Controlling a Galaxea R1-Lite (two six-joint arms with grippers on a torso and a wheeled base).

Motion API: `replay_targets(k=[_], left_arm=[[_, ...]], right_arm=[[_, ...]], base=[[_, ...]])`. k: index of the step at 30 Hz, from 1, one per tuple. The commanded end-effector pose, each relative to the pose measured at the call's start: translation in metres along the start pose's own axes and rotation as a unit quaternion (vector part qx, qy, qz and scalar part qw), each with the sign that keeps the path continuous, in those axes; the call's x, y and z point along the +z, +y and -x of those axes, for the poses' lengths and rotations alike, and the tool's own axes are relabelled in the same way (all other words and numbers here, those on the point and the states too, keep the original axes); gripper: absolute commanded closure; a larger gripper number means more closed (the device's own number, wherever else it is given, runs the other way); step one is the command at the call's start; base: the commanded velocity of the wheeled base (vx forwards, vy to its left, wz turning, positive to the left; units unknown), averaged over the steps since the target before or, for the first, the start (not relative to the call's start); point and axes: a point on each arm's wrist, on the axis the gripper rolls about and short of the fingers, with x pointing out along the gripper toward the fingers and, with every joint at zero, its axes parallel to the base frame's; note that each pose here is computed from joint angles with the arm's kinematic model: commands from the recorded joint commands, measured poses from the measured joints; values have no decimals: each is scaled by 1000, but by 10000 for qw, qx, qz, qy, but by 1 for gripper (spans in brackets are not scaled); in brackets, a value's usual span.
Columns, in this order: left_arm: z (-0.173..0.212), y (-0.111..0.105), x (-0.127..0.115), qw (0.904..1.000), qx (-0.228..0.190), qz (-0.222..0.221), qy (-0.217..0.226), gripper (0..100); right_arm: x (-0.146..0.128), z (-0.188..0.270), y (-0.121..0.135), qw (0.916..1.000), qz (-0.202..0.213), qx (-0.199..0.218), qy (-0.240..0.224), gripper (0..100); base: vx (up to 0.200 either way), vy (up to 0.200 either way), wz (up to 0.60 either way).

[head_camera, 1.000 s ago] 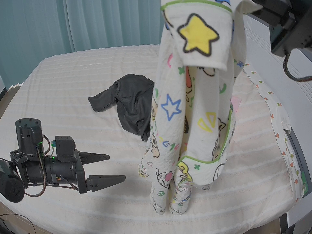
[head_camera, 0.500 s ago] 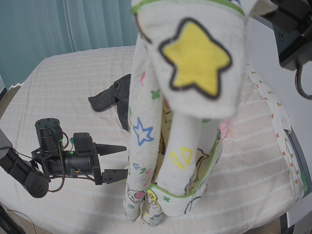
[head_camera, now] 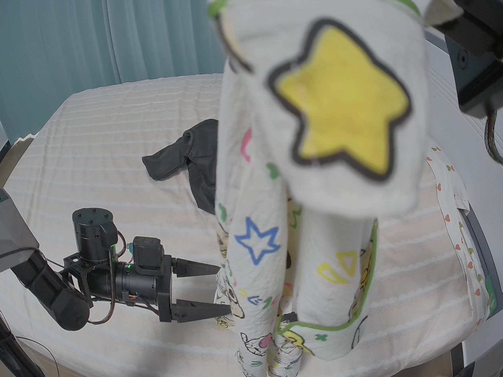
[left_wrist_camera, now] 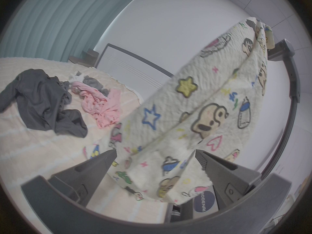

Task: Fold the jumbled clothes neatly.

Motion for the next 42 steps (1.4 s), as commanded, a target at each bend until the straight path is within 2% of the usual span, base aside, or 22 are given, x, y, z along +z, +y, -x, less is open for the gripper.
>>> replay_targets(k=[1,5,12,13,21,27,34,38,42], left_arm=[[-7,-20,2,9994,-326,-93,52,0],[-15,-33,5,9979,-595,-228,78,0],[-16,-32,2,9979,-605,-182,120,0],[-16,-33,1,9979,-611,-165,136,100],[-7,-36,-6,9986,-505,-56,174,100],[8,-48,-1,9990,-408,-192,26,100],[30,-71,7,9987,-339,-296,-248,100],[47,-92,24,9971,-251,-281,-662,100],[55,-102,37,9933,286,-92,-1112,100]], right_arm=[[1,0,0,10000,3,9,-17,100],[1,0,0,10000,-66,9,-17,100],[1,0,0,10000,-89,9,-17,100],[1,0,0,10000,-87,14,-23,100],[2,6,2,9999,-67,-17,-110,100],[7,16,-1,9996,-64,-122,-252,100],[16,37,-17,9964,-50,-575,-629,100],[22,49,-30,9923,-36,-909,-843,100],[28,58,-45,9875,-39,-1221,-997,100]], base=[[0,0,0],[0,0,0],[0,0,0],[0,0,0],[0,0,0],[0,0,0],[0,0,0],[0,0,0],[0,0,0]])
